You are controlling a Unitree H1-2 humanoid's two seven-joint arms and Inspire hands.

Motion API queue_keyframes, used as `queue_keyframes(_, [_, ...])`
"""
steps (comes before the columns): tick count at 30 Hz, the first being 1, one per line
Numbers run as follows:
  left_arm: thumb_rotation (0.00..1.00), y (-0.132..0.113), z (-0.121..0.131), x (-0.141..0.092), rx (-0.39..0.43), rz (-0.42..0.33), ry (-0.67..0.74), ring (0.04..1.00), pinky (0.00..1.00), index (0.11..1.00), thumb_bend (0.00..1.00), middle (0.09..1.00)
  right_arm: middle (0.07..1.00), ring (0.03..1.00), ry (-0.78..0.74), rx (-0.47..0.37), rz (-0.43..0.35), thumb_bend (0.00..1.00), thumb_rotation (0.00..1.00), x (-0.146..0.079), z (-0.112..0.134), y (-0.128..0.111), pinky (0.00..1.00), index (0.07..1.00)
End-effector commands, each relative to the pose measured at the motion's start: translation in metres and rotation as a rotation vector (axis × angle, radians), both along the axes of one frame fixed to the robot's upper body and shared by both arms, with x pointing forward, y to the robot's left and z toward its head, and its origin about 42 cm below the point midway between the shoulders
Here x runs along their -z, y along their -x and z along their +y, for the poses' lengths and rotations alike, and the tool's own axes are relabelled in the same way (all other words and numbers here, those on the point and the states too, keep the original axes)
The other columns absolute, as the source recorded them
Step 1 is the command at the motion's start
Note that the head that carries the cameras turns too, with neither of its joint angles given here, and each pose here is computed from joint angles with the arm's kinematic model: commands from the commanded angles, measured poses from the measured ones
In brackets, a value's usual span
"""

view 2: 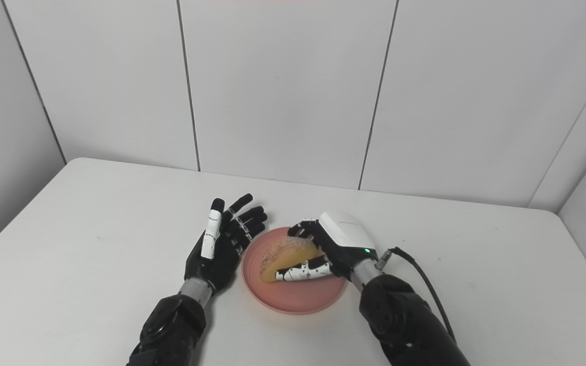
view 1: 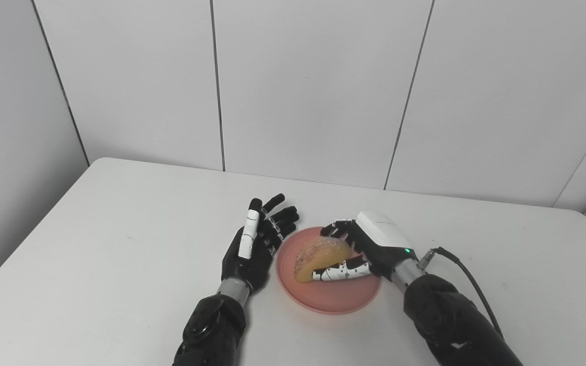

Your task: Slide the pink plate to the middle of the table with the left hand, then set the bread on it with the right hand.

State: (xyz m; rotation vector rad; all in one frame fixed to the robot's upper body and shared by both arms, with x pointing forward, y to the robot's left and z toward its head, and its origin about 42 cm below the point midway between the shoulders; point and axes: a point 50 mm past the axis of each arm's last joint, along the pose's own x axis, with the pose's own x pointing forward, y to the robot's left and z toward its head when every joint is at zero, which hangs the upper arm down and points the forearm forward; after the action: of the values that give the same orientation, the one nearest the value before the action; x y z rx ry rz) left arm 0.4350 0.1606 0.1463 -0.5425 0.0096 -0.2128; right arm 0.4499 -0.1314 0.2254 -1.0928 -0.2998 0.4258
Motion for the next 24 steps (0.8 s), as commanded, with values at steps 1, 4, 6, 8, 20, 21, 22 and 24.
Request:
queue_keyframes(1, [0.72, 0.006, -0.001, 0.02, 0.001, 0.095, -0.016, 0.78, 0.85, 0.753, 0.83, 0.707, 0.623, 0.539, -0.042, -0.048, -0.109, 1.0, 0.54, -0.034, 0.004, -0.006, 0.48, 0.687])
queue_keyframes(4, [0.73, 0.006, -0.001, 0.018, -0.002, 0.092, -0.024, 0.786, 0.86, 0.762, 0.83, 0.741, 0.64, 0.558, -0.053, -0.049, -0.111, 1.0, 0.57, -0.039, 0.004, -0.005, 0.5, 0.702])
queue_keyframes(6, [0.73, 0.006, -0.002, 0.017, 0.001, 0.087, -0.026, 0.803, 0.89, 0.765, 0.83, 0.761, 0.659, 0.577, -0.06, -0.048, -0.119, 1.0, 0.57, -0.042, 0.004, -0.004, 0.52, 0.709])
queue_keyframes(8, [0.73, 0.006, -0.001, 0.016, 0.0, 0.085, -0.025, 0.821, 0.9, 0.76, 0.84, 0.78, 0.678, 0.603, -0.073, -0.046, -0.135, 1.0, 0.58, -0.047, 0.003, -0.003, 0.54, 0.711])
queue_keyframes(20, [0.71, 0.005, 0.002, 0.014, -0.017, 0.08, -0.018, 0.833, 0.93, 0.754, 0.84, 0.77, 0.686, 0.62, -0.185, 0.011, -0.188, 1.0, 0.66, -0.073, -0.018, -0.005, 0.52, 0.709])
queue_keyframes(21, [0.71, 0.005, 0.003, 0.013, -0.021, 0.079, -0.013, 0.834, 0.93, 0.755, 0.84, 0.77, 0.687, 0.621, -0.21, 0.018, -0.187, 1.0, 0.66, -0.074, -0.02, -0.005, 0.52, 0.709])
queue_keyframes(22, [0.71, 0.005, 0.003, 0.013, -0.024, 0.078, -0.009, 0.839, 0.93, 0.747, 0.83, 0.771, 0.7, 0.637, -0.227, 0.022, -0.185, 1.0, 0.65, -0.074, -0.022, -0.005, 0.54, 0.717])
queue_keyframes(24, [0.71, 0.003, 0.004, 0.01, -0.031, 0.072, -0.006, 0.843, 0.93, 0.743, 0.83, 0.773, 0.721, 0.659, -0.263, 0.038, -0.174, 1.0, 0.69, -0.071, -0.025, -0.004, 0.56, 0.728])
